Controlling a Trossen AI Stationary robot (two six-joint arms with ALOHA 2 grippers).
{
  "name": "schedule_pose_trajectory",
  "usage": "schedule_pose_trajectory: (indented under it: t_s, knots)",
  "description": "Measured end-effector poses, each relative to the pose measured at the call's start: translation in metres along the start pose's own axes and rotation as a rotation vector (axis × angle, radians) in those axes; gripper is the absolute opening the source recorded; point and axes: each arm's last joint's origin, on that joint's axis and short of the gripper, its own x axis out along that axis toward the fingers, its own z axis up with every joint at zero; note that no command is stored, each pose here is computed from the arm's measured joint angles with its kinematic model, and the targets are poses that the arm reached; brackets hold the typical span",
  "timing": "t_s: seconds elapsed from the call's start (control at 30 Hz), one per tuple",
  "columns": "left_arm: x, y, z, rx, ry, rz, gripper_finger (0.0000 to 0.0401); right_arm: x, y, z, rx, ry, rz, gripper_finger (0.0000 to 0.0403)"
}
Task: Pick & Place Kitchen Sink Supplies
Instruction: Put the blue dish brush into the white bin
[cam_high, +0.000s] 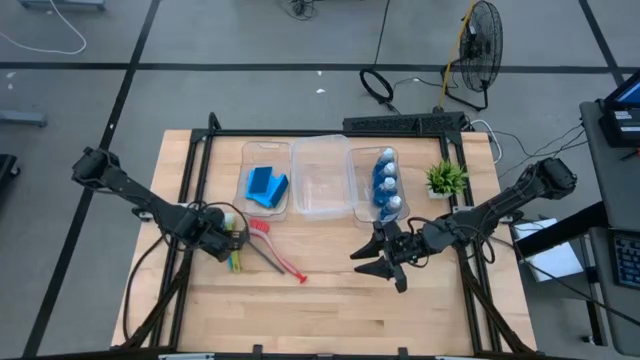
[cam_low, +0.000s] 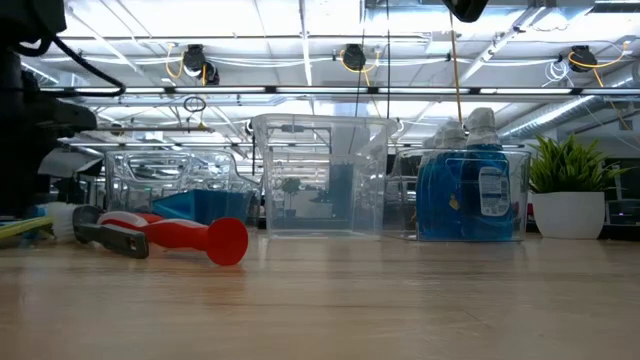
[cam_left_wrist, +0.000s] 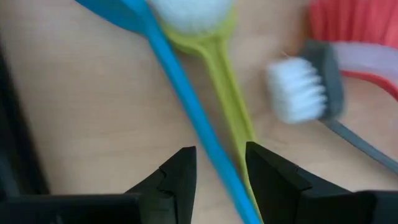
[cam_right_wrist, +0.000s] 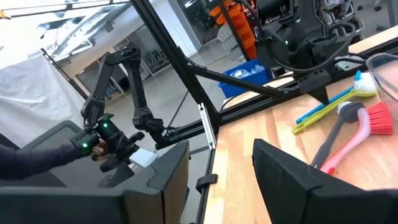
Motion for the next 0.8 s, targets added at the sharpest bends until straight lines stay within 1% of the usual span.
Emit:
schedule_pose_trajectory:
  t_s: [0.1, 0.17, 0.23, 0.27, 0.3, 0.37, 0.43, 0.5, 0.57, 0.8]
  knots:
    - [0.000, -0.006, -0.002, -0.010, 0.024, -0.059, 0.0140, 0.000, 0.000, 0.000, -0.020, -0.002, 0.000, 0.0167]
    - [0.000, -0.007, -0.003, 0.013, 0.032, -0.073, 0.0140, 0.000, 0.000, 0.000, -0.023, -0.002, 0.000, 0.0167]
    - [-0.004, -0.007, -0.002, -0.016, 0.032, -0.047, 0.0141, 0.000, 0.000, 0.000, -0.024, -0.003, -0.001, 0.0167]
    - [-0.008, -0.005, -0.002, -0.041, 0.020, -0.018, 0.0141, 0.000, 0.000, 0.000, -0.024, -0.003, -0.001, 0.0167]
    - [-0.014, -0.004, -0.001, -0.057, 0.005, 0.019, 0.0141, 0.000, 0.000, 0.000, -0.024, -0.003, -0.001, 0.0167]
    - [-0.029, -0.006, 0.000, -0.057, -0.026, 0.042, 0.0141, 0.000, 0.000, 0.000, -0.024, -0.003, -0.001, 0.0167]
    - [-0.040, -0.009, 0.001, -0.065, -0.060, 0.024, 0.0141, 0.000, 0.000, 0.000, -0.023, -0.004, -0.002, 0.0167]
    - [-0.044, -0.010, 0.002, -0.081, -0.107, 0.007, 0.0141, 0.000, 0.000, 0.000, -0.021, -0.004, -0.002, 0.0167]
    - [-0.041, -0.010, 0.003, -0.092, -0.122, 0.021, 0.0141, 0.000, 0.000, 0.000, -0.023, -0.005, -0.003, 0.0167]
    - [-0.020, -0.021, 0.000, -0.075, -0.165, 0.163, 0.0141, 0.000, -0.001, 0.001, -0.024, -0.005, -0.004, 0.0167]
